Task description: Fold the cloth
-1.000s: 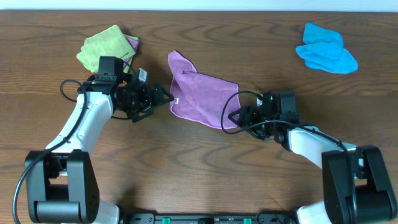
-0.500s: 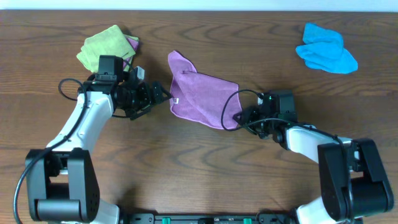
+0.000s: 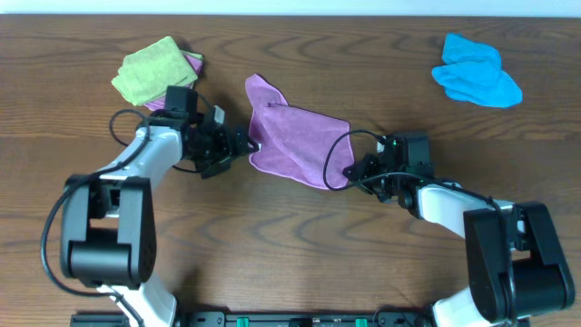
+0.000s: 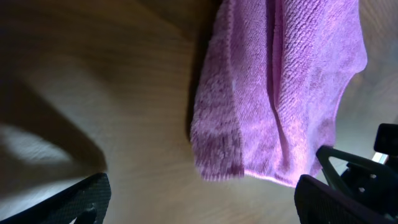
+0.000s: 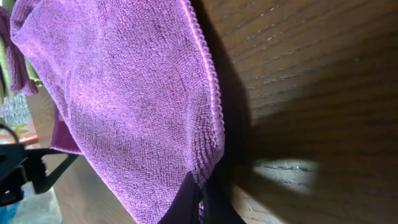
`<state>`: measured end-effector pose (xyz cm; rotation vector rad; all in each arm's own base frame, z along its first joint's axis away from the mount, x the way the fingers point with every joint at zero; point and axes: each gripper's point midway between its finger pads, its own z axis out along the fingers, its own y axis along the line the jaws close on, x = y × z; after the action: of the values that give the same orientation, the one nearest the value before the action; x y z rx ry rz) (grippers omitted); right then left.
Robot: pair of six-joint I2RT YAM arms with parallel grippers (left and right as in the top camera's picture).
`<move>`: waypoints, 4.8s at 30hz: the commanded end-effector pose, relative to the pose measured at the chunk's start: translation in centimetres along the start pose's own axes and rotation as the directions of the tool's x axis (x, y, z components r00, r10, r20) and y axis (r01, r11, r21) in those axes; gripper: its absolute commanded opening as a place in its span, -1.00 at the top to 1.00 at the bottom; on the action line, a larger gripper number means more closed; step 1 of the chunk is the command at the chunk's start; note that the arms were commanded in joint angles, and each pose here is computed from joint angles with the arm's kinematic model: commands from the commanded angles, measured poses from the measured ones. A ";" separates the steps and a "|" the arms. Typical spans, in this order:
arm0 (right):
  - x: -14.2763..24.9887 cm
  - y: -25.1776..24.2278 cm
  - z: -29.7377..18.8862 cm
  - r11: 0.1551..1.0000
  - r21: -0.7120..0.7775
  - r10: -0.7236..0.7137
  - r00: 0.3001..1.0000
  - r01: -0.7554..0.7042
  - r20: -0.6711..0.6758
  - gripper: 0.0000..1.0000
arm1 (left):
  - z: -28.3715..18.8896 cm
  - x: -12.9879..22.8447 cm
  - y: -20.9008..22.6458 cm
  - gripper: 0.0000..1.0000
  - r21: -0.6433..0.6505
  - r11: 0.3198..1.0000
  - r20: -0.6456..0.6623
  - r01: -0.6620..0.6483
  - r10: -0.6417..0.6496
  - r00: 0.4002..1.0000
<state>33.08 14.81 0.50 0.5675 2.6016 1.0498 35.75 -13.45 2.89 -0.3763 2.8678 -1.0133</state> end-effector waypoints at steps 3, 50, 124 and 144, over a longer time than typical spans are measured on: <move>0.7 0.2 0.3 1.000 -0.021 -0.010 0.999 0.010 -0.031 0.97 | 2.0 -0.1 -1.2 -0.91 0.027 1.000 -0.015 -0.015 0.016 1.000; -5.7 14.1 -11.9 0.903 -0.292 -0.212 0.917 0.316 0.337 0.97 | -10.8 -2.9 -16.0 0.88 0.286 0.922 0.300 -0.260 0.171 0.938; -1.9 0.3 -8.5 0.933 0.172 -0.251 0.915 0.315 -0.315 0.97 | -2.6 8.2 -0.5 0.88 0.052 0.981 -0.380 -0.188 0.193 0.905; 2.1 -2.7 -9.6 0.933 0.213 -0.253 0.950 0.289 -0.182 0.97 | -3.8 10.2 -1.1 0.88 0.038 0.989 -0.308 -0.145 0.149 0.940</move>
<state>25.68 9.66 4.97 0.0952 2.8788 0.8300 24.89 -15.32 6.30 0.0756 3.1009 -1.2466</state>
